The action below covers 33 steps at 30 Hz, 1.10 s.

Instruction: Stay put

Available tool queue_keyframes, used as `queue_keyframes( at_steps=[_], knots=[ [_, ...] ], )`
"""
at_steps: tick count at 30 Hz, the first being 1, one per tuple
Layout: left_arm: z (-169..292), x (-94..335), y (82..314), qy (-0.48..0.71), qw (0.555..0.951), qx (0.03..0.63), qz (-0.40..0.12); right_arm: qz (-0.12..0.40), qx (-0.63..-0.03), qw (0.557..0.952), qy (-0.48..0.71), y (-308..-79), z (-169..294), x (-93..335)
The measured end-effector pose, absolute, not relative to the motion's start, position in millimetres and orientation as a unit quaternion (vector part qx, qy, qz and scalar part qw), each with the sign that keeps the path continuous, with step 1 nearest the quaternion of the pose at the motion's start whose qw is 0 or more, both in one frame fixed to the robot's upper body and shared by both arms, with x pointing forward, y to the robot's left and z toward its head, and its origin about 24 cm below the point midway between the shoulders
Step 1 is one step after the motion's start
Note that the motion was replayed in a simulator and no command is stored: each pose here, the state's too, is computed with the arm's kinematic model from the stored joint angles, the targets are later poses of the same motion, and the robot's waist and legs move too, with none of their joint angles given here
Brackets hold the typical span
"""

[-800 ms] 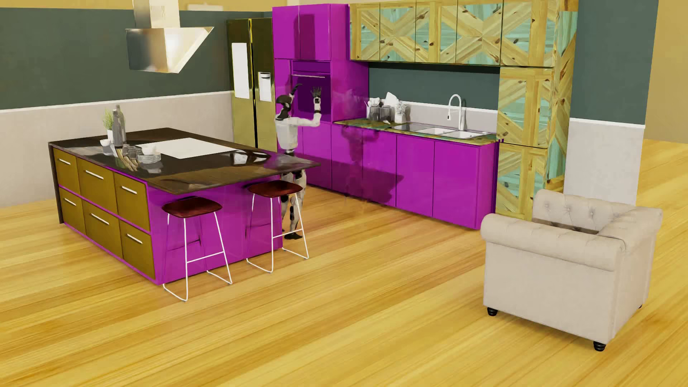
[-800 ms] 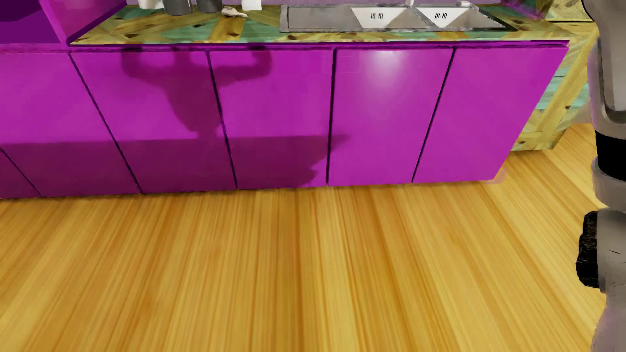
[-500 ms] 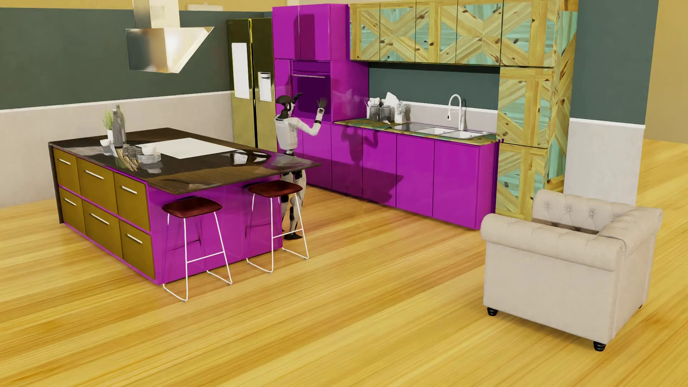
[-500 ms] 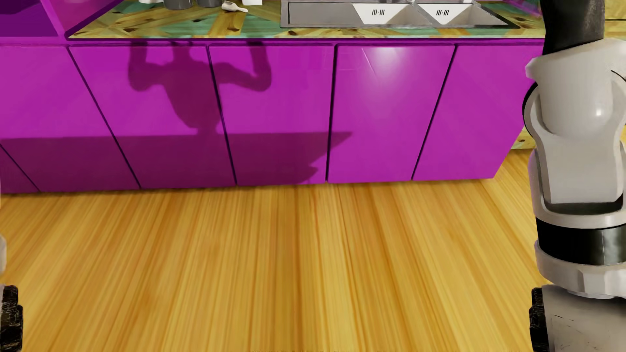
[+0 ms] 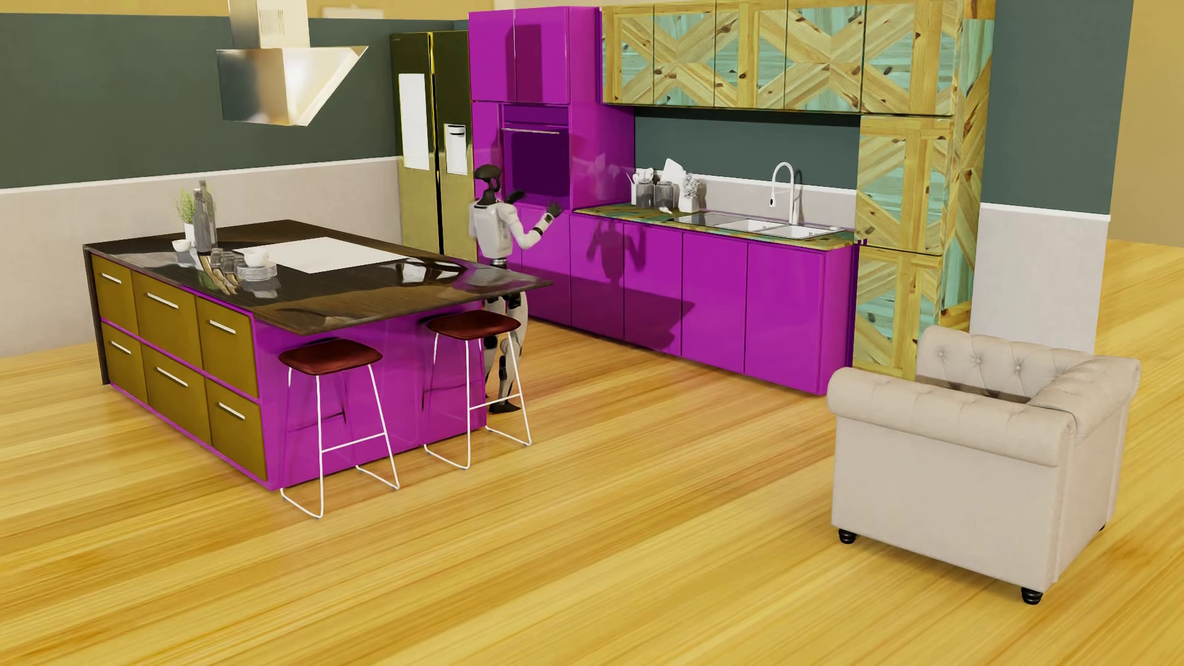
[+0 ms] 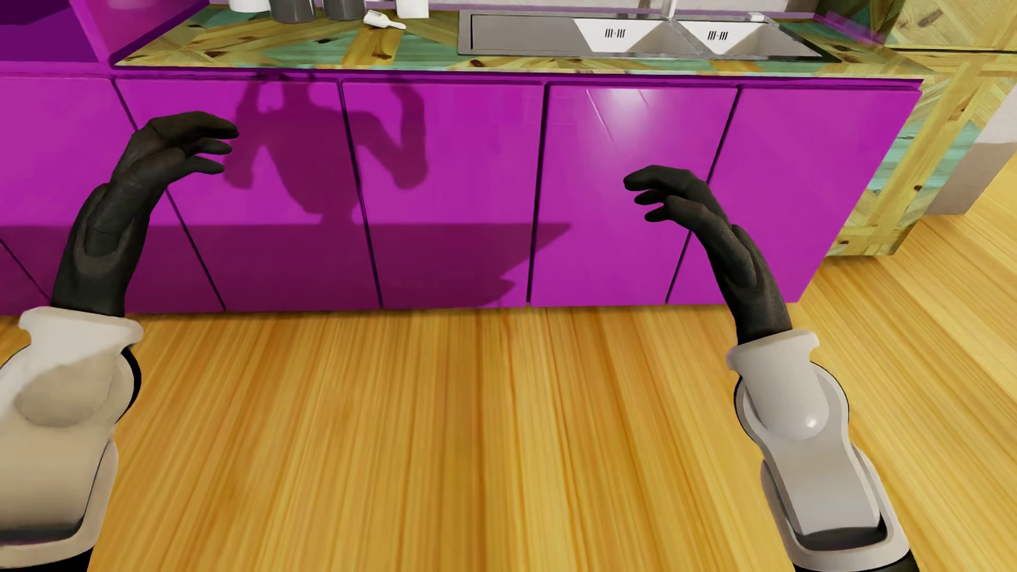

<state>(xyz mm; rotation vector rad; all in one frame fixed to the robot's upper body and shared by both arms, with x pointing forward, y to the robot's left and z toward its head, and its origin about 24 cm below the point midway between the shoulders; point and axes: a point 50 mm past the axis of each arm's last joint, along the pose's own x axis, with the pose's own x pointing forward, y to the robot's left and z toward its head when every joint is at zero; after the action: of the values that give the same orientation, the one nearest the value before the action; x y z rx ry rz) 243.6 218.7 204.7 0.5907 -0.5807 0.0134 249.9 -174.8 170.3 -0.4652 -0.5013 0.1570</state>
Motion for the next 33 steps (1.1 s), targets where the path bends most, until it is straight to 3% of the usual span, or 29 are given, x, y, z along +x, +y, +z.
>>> queue_keyframes(
  at_steps=[5,10,14,19,25,33],
  knots=[
    [170.3,236.4,204.6,-0.226,0.935,0.272,-0.037,0.093,-0.209,0.963,-0.144,-173.2,119.2,243.4],
    [120.5,239.7,188.5,-0.129,0.946,0.276,-0.108,0.085,-0.210,0.973,-0.047,-184.4,74.8,247.1],
    [84.1,240.4,185.1,-0.057,0.951,0.272,-0.132,0.078,-0.218,0.973,0.024,-196.0,43.2,245.8],
    [55.6,235.9,175.8,-0.006,0.954,0.259,-0.155,0.117,-0.218,0.966,0.070,-180.7,17.3,239.6],
    [21.7,238.8,183.9,0.065,0.957,0.247,-0.135,0.157,-0.238,0.941,0.182,-176.8,-36.3,220.9],
    [-40.3,225.5,166.9,0.185,0.927,0.263,-0.194,0.215,-0.258,0.909,0.247,-155.9,-71.7,210.3]
  ],
)
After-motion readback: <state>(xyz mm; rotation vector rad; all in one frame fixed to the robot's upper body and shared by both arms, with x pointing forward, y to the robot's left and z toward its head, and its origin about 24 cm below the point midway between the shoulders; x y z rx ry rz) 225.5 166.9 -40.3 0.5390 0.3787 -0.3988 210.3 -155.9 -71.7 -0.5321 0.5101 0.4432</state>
